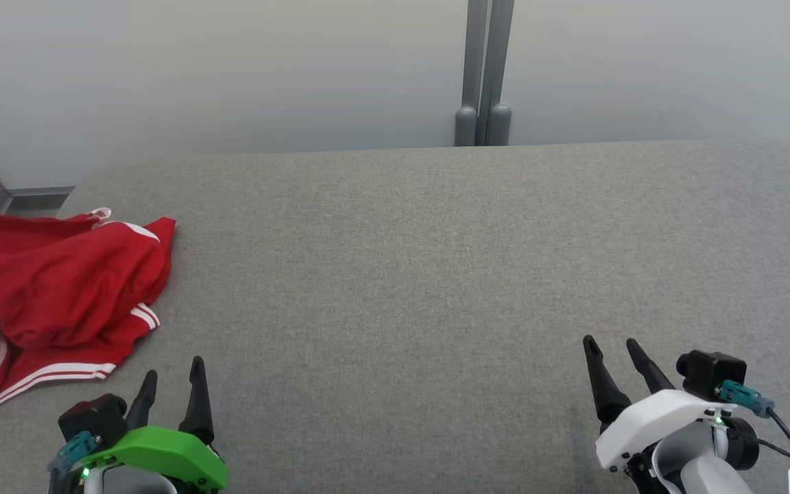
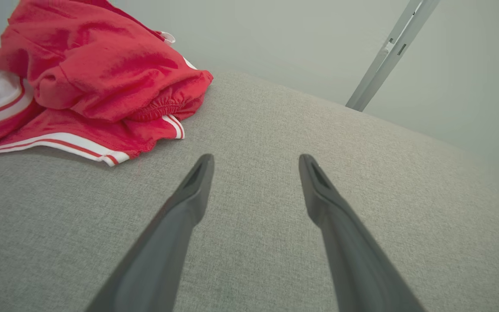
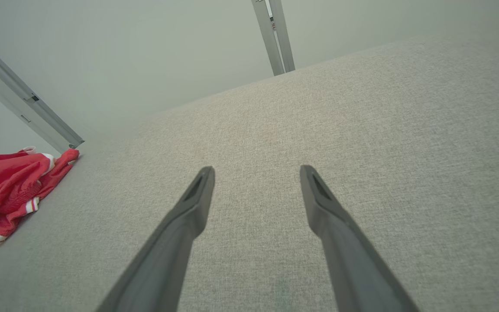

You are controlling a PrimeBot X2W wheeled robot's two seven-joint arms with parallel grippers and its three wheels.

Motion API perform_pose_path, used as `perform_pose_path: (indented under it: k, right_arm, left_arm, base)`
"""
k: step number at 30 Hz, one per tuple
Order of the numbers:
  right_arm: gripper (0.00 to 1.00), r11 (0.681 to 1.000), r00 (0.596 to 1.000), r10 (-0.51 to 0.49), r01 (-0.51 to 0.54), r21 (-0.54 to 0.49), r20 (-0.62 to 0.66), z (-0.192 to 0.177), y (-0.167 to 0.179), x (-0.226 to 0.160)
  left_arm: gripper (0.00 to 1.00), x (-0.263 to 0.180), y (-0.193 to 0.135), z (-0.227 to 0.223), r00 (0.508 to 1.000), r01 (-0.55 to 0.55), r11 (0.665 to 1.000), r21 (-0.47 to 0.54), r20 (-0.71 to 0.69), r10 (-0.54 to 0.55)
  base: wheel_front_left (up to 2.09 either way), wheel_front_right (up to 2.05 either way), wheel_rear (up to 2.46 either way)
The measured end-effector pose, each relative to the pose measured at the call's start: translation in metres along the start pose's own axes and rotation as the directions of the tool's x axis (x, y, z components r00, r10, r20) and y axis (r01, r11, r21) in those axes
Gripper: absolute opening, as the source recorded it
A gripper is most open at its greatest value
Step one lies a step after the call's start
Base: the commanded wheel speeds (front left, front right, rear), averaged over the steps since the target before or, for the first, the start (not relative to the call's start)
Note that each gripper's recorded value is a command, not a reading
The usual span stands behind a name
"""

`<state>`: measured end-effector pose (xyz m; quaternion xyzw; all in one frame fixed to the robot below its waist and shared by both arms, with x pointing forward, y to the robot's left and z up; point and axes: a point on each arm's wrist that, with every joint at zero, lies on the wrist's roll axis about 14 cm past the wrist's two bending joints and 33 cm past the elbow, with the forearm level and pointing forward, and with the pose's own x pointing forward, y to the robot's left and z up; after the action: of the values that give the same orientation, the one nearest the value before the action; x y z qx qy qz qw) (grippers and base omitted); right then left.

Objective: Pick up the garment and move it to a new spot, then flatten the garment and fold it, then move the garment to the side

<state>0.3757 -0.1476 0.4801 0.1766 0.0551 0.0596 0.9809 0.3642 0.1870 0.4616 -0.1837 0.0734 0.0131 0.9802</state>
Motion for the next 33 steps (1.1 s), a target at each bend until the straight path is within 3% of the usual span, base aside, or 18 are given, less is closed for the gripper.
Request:
perform_pose_path:
  k: [33]
  right_arm:
    - [1.0,0.973,0.999,0.034,-0.032,-0.23,0.004,-0.002,0.006,-0.005]
  left_arm:
    - [1.0,-0.005,-0.022,0.003,0.991,0.106,0.966,0.236,0.05,-0.121]
  base:
    - [0.0,0.0,0.0]
